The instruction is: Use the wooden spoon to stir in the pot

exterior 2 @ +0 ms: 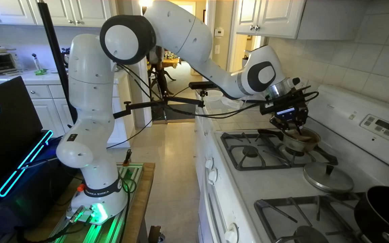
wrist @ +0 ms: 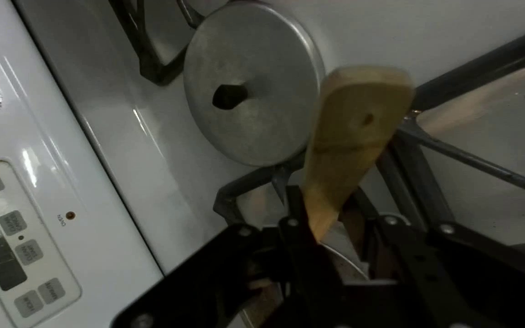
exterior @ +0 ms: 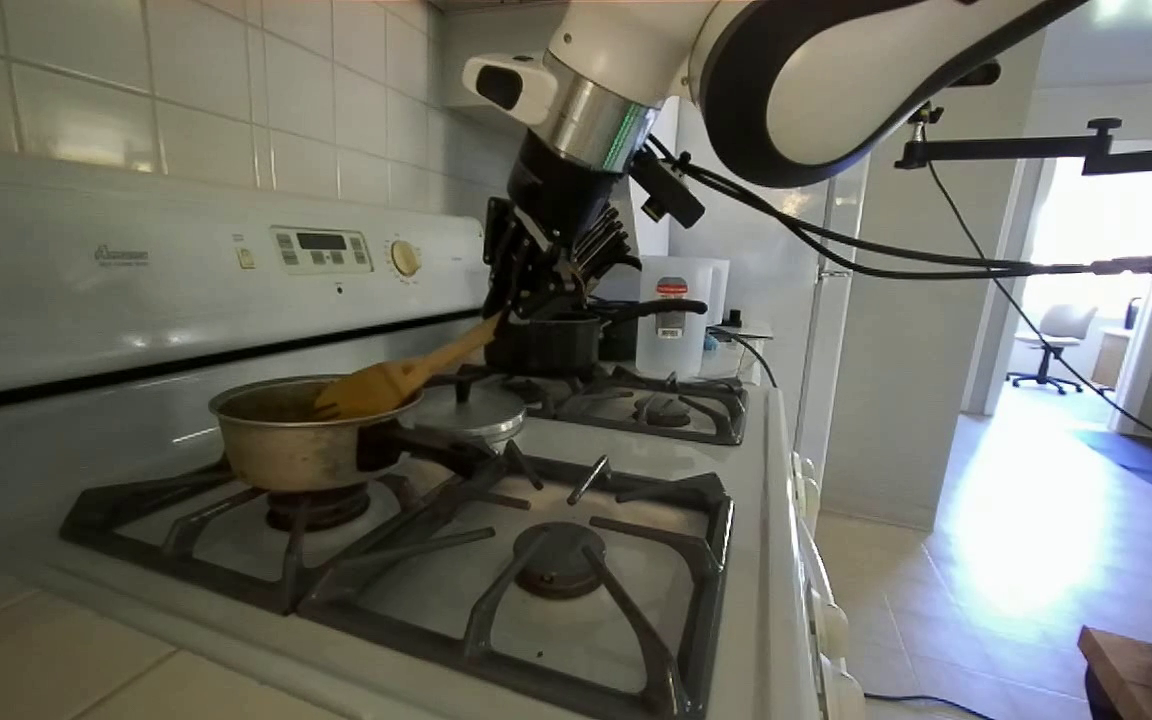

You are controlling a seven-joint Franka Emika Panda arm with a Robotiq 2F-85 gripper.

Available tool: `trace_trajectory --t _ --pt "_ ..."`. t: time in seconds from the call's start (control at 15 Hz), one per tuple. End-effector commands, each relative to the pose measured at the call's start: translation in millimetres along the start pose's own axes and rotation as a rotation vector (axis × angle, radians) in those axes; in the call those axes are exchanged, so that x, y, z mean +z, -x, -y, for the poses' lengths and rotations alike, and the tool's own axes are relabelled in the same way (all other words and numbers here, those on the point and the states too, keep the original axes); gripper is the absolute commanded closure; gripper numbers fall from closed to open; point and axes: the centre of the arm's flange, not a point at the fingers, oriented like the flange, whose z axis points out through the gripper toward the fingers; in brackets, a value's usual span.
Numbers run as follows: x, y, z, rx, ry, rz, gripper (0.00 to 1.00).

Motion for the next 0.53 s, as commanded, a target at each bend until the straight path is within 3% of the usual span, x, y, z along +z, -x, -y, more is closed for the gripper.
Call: trace_trajectory --t 0.0,0.47 --pt "2 -16 2 0.041 -0.017 -0.019 0.93" --pt "1 -41 27 0.022 -0.05 -0.056 0.93"
